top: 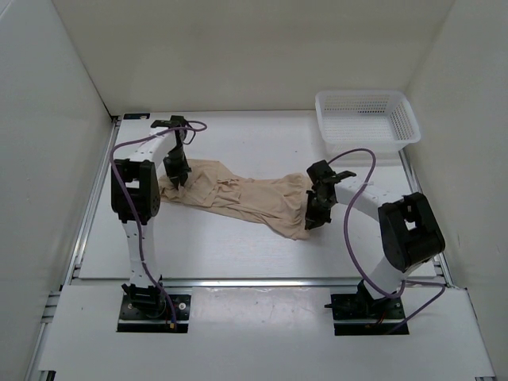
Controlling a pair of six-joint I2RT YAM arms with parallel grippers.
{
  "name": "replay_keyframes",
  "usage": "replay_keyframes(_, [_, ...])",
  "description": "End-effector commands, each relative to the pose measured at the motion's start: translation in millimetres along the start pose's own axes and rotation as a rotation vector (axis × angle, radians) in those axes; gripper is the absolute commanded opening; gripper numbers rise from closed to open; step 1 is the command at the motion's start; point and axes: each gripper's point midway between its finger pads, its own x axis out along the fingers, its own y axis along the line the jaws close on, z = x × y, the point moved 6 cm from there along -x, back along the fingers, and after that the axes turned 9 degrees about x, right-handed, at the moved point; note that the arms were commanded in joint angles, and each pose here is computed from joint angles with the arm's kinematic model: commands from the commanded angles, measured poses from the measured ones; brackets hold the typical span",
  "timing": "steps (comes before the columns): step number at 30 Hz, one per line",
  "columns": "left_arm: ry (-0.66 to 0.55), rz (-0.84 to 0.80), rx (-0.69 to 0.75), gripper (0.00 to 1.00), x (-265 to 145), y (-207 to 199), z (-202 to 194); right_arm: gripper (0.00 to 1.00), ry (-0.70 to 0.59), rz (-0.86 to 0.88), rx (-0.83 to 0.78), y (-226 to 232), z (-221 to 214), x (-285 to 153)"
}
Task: Fold and stack the trousers
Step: Flatten the trousers out
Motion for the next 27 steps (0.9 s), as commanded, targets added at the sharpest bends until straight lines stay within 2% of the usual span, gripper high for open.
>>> replay_keyframes(1, [-0.163,-0.074,-0.028,0.1,-64.5,3.5,11.8,0.08,-0.063,0.023,-0.016,11.6,14.2,-3.4])
replay_keyframes(3, [-0.207,-0.097,-0.035,0.1,-82.7,4.6,15.9,0.0,-0.074,-0.003,-0.001,5.7,17.6,-3.6])
replay_keyframes(7, [-0.249,-0.116,-0.072,0.1,-105.9,20.3,16.0,0.0,-0.115,-0.012,0.049,-10.1,19.2,-12.5])
replay_keyframes(11, [-0.234,-0.148,-0.113,0.1,-108.1,30.5,2.7,0.0,-0.145,-0.098,0.13,-40.7,15.3,-23.5])
replay_keyframes(15, [-0.225,-0.173,-0.149,0.12,-104.3,44.3,-10.6,0.0,-0.234,-0.136,0.242,-68.2,13.5,-47.4])
replay_keyframes(17, [-0.201,-0.182,-0.191,0.32,-96.1,53.3,-11.5,0.0,-0.255,-0.136,0.29,-80.1,13.9,-54.0])
replay_keyframes(18, [-0.193,-0.177,-0.204,0.59,-94.1,58.4,-14.4,0.0,-0.277,-0.136,0.304,-84.0,13.5,-61.3])
replay_keyframes(19, [-0.169,-0.168,-0.241,0.79,-87.2,66.4,-16.9,0.0,-0.302,-0.148,0.324,-89.2,16.9,-64.6])
replay_keyframes(21, [-0.208,-0.177,-0.266,1.0,-97.5,71.0,-16.1,0.0,-0.299,-0.167,0.32,-94.1,14.1,-67.6])
replay_keyframes(23, [-0.248,-0.167,-0.263,1.0,-108.7,68.3,-15.3,0.13,-0.293,-0.172,0.308,-93.0,16.2,-70.4])
replay_keyframes(24, [-0.273,-0.167,-0.25,1.0,-116.4,64.5,-14.7,0.3,-0.306,-0.175,0.308,-91.9,19.3,-74.7])
replay_keyframes(25, [-0.277,-0.179,-0.208,0.97,-122.2,50.0,-17.6,0.4,-0.305,-0.177,0.296,-92.4,19.3,-74.9])
replay_keyframes(27, [-0.3,-0.207,-0.146,0.66,-132.2,30.9,-18.8,0.6,-0.323,-0.164,0.296,-89.0,24.0,-79.8])
